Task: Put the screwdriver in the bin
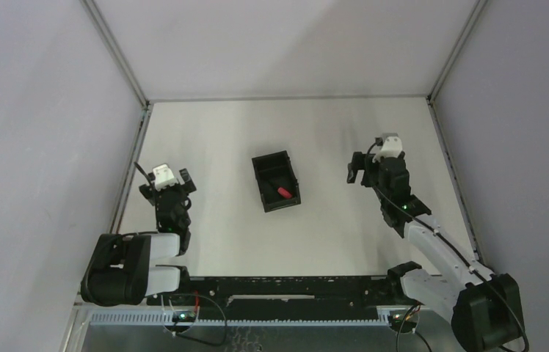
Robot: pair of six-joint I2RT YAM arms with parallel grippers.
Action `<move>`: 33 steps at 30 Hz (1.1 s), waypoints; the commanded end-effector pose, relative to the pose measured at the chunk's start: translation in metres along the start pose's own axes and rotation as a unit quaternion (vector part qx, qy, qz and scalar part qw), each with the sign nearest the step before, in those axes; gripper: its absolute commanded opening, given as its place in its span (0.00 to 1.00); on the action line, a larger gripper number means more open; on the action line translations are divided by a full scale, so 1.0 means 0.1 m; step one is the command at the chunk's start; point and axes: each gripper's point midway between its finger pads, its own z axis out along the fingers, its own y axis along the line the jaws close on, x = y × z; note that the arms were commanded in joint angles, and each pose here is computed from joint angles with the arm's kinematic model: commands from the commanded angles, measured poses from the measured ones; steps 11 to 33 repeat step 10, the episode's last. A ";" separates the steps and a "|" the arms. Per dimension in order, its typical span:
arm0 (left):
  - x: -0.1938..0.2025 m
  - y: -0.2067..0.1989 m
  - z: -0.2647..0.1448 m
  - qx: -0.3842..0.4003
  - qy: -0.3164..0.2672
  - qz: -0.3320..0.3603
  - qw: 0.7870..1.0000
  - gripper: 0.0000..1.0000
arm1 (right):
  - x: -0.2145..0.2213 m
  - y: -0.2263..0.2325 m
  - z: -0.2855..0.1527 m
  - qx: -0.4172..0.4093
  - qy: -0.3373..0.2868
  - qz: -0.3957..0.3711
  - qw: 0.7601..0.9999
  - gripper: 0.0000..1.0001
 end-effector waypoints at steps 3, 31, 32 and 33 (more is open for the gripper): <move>-0.24 -0.04 0.10 -0.001 -0.031 -0.012 0.999 0.98 | 0.14 -0.32 0.09 0.057 -0.047 0.038 0.997 1.00; -0.24 -0.05 0.10 0.000 -0.031 -0.012 0.999 0.98 | 0.20 -0.33 0.13 0.054 -0.049 0.042 0.997 1.00; -0.24 -0.05 0.10 0.000 -0.031 -0.012 0.999 0.98 | 0.20 -0.33 0.13 0.054 -0.049 0.042 0.997 1.00; -0.24 -0.05 0.10 0.000 -0.031 -0.012 0.999 0.98 | 0.20 -0.33 0.13 0.054 -0.049 0.042 0.997 1.00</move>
